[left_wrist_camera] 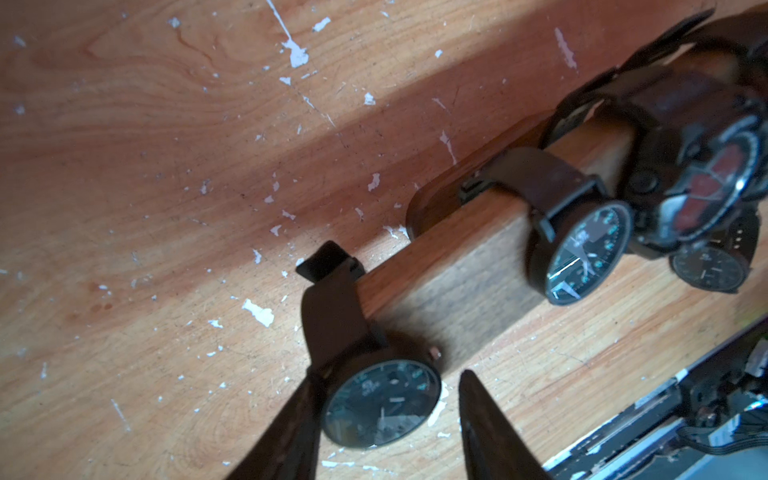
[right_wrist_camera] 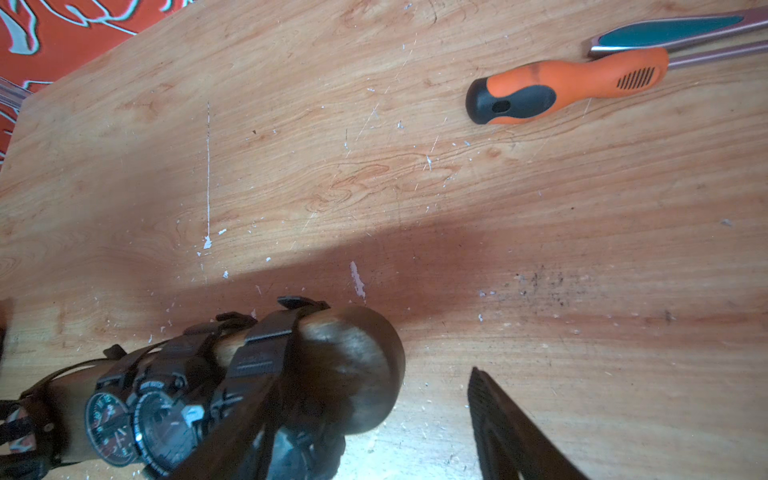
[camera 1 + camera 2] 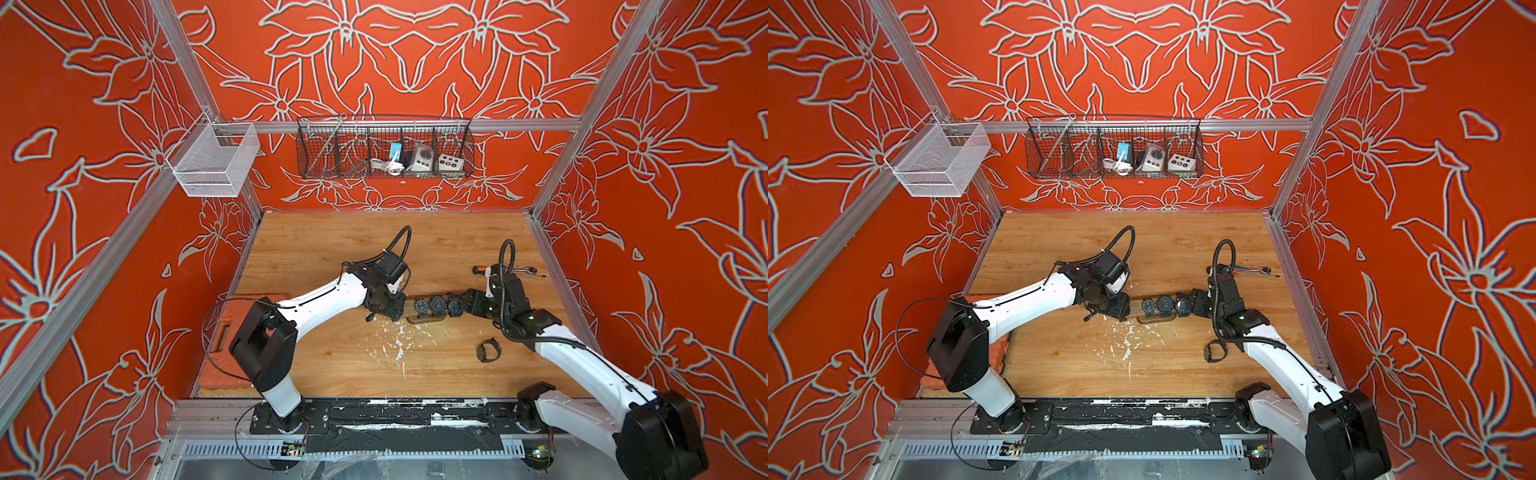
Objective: Place watch on stand
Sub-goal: Place the watch on the stand.
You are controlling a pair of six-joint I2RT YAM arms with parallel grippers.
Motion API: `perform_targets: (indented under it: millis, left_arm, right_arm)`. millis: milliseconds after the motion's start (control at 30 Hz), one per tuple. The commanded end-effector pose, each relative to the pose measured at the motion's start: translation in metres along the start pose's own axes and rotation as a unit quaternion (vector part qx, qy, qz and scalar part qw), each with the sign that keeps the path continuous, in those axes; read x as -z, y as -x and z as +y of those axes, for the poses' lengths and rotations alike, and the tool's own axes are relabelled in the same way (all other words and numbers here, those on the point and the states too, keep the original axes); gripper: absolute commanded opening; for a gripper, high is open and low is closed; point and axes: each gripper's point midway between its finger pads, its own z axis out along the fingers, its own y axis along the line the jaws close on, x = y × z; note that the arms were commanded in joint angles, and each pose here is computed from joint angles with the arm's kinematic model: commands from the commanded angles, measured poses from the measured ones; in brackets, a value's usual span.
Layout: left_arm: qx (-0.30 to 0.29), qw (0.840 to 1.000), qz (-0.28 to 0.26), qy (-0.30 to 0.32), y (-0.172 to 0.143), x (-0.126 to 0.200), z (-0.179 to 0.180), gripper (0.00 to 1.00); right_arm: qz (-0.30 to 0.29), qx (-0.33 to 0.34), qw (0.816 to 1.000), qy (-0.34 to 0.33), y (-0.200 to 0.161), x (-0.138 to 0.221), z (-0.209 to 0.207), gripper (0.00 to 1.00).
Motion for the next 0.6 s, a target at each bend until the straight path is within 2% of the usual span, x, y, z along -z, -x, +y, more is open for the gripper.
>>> perform_targets:
  millis: [0,133,333,567]
  left_arm:
    - [0.004,1.0,0.017,-0.01,-0.007,0.002,-0.005,0.44]
    - [0.004,1.0,0.02,-0.02,-0.008,0.002,-0.008,0.46]
    - [0.003,0.999,0.014,-0.035,-0.008,0.005,-0.014,0.54]
    - [0.006,0.998,0.003,-0.055,-0.003,0.008,-0.021,0.45]
  right_arm:
    - [-0.008,-0.002,1.0,-0.013,0.003,-0.001,-0.006,0.74]
    - [-0.005,-0.002,1.0,-0.011,0.002,-0.002,-0.005,0.74]
    - [-0.004,-0.003,1.0,-0.011,0.002,-0.003,-0.005,0.74]
    - [-0.003,-0.003,1.0,-0.012,0.0,-0.003,-0.006,0.74]
